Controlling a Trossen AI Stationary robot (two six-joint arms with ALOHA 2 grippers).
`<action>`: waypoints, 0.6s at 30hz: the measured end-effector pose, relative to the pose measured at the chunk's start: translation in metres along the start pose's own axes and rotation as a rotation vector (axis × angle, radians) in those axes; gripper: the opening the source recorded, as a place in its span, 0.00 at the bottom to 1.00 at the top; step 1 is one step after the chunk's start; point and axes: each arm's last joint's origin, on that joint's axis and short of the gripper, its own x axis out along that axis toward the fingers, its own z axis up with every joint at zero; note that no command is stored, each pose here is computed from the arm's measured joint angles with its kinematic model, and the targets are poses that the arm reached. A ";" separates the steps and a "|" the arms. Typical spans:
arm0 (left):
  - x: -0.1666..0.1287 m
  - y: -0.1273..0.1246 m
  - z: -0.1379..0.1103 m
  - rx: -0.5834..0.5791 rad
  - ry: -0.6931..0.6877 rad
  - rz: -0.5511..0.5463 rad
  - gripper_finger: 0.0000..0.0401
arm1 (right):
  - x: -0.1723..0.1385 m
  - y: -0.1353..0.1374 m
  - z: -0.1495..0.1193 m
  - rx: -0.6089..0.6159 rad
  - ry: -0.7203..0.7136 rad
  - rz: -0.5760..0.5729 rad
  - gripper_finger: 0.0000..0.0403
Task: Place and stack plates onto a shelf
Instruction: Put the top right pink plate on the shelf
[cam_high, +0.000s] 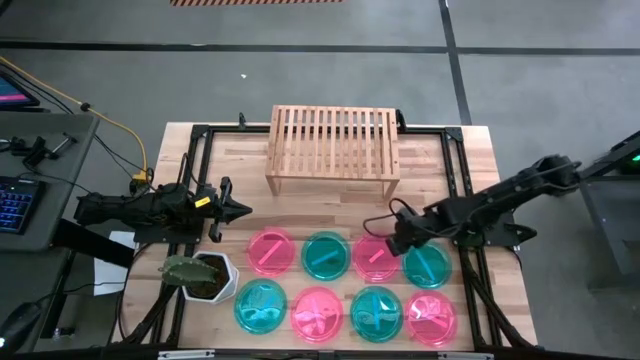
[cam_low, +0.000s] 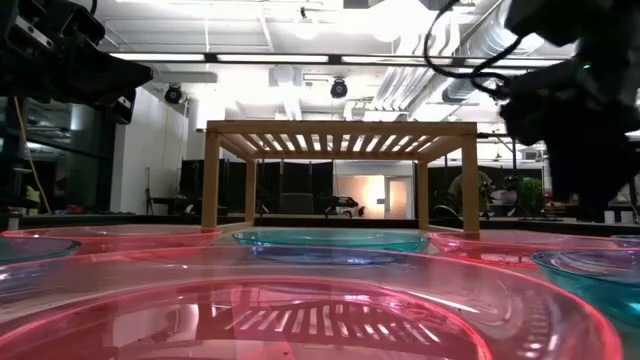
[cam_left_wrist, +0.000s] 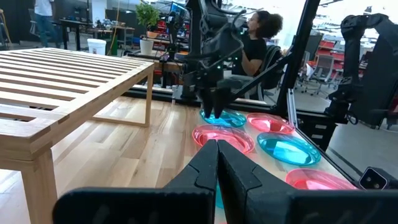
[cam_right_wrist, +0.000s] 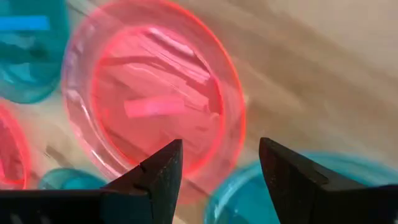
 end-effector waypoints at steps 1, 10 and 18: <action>0.000 0.000 0.000 0.000 0.000 0.000 0.00 | 0.002 -0.001 0.003 -0.012 -0.004 -0.012 0.49; 0.000 0.000 0.000 0.000 0.000 0.000 0.00 | 0.024 -0.004 0.022 -0.128 0.038 -0.059 0.49; 0.000 0.000 0.000 0.000 0.000 0.000 0.00 | 0.038 -0.004 0.022 -0.181 0.094 -0.094 0.49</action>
